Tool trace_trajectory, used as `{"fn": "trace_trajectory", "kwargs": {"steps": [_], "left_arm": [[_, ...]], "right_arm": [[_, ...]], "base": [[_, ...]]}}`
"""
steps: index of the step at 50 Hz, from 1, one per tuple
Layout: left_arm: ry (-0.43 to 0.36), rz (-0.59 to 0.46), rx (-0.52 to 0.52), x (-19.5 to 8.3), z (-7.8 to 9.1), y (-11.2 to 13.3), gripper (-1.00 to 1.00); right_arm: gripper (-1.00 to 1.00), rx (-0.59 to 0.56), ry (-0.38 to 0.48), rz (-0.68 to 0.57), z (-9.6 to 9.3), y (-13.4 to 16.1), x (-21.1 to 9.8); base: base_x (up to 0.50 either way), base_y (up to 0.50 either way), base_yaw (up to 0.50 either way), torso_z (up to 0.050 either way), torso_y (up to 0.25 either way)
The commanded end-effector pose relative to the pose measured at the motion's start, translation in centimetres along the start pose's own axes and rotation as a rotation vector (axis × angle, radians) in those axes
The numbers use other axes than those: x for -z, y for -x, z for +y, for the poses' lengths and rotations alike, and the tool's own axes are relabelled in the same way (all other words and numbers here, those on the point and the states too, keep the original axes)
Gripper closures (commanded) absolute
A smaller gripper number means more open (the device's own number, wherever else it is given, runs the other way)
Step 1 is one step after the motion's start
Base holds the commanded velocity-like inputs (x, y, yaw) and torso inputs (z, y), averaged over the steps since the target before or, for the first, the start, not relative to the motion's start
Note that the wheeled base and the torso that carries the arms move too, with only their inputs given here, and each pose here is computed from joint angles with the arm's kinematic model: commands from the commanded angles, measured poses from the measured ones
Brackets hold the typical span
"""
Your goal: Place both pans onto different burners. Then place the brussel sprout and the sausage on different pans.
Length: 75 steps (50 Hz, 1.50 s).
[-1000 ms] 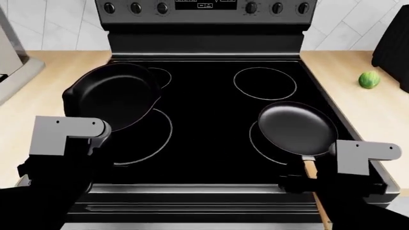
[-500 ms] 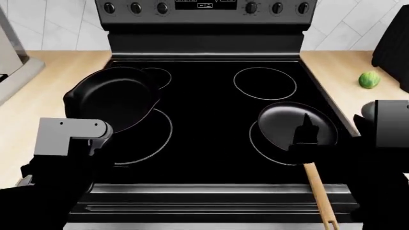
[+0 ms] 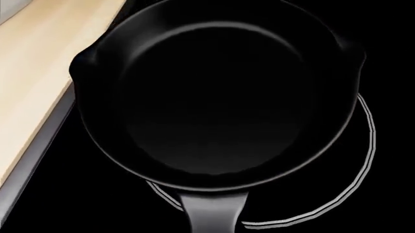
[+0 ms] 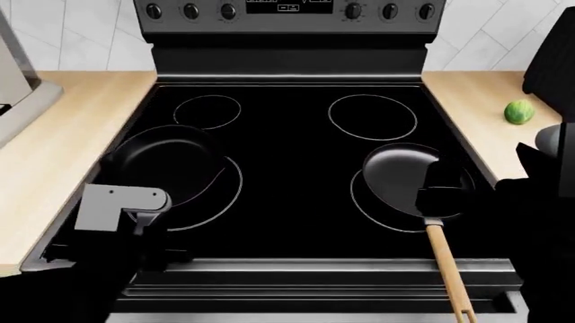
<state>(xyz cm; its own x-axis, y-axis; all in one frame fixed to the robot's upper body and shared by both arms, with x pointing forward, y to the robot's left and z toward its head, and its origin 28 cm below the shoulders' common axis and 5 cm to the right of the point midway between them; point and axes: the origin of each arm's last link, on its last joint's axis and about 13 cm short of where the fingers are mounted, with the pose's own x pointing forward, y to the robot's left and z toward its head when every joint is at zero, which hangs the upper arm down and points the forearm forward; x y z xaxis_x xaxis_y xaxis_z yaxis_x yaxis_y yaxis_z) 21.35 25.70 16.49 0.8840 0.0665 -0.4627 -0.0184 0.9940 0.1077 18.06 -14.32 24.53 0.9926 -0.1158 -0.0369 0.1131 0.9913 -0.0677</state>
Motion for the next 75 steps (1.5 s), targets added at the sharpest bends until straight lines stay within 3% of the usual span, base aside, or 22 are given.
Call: {"fn": "trace_trajectory", "kwargs": {"steps": [1,8,9,26,33,38,51,59,75], "left_arm": [[0.002,-0.008,-0.033,0.6,0.2,-0.7,1.0],[0.004,-0.004,-0.026,0.7,0.2,-0.7,1.0],[0.003,-0.005,-0.022,0.7,0.2,-0.7,-1.0],[0.008,-0.071,-0.011,-1.0,0.5,0.5,-1.0],[0.041,-0.244,0.03,-4.4,0.8,4.3,-1.0],[0.061,-0.343,0.049,-5.3,1.0,6.1,-1.0],[0.103,-0.505,0.023,-5.8,1.2,6.7,-1.0],[0.1,-0.52,-0.004,-5.6,1.3,6.2,-1.0],[0.113,-0.512,-0.012,-5.4,1.5,6.1,-1.0]], "right_arm": [[-1.0,0.002,-0.004,0.004,0.0,-0.1,0.2],[-1.0,0.001,-0.006,0.007,0.0,-0.2,0.3],[-1.0,0.001,-0.006,0.008,0.0,-0.2,0.3],[-1.0,0.001,-0.01,0.015,0.0,-0.3,0.6],[-1.0,0.008,-0.002,0.002,0.0,-0.2,0.5],[-1.0,0.013,0.0,0.001,0.0,-0.2,0.6],[-1.0,0.006,-0.001,0.0,0.1,-0.4,0.9],[-1.0,0.019,0.021,-0.002,0.1,-0.5,1.0],[-1.0,0.006,-0.04,-0.007,0.0,-0.6,1.5]], "base": [[0.0,0.0,0.0,0.0,0.0],[0.0,0.0,0.0,0.0,0.0],[0.0,0.0,0.0,0.0,0.0],[0.0,0.0,0.0,0.0,0.0],[0.0,0.0,0.0,0.0,0.0],[0.0,0.0,0.0,0.0,0.0],[0.0,0.0,0.0,0.0,0.0],[-0.19,0.05,0.0,0.0,0.0],[-0.08,-0.19,0.0,0.0,0.0]]}}
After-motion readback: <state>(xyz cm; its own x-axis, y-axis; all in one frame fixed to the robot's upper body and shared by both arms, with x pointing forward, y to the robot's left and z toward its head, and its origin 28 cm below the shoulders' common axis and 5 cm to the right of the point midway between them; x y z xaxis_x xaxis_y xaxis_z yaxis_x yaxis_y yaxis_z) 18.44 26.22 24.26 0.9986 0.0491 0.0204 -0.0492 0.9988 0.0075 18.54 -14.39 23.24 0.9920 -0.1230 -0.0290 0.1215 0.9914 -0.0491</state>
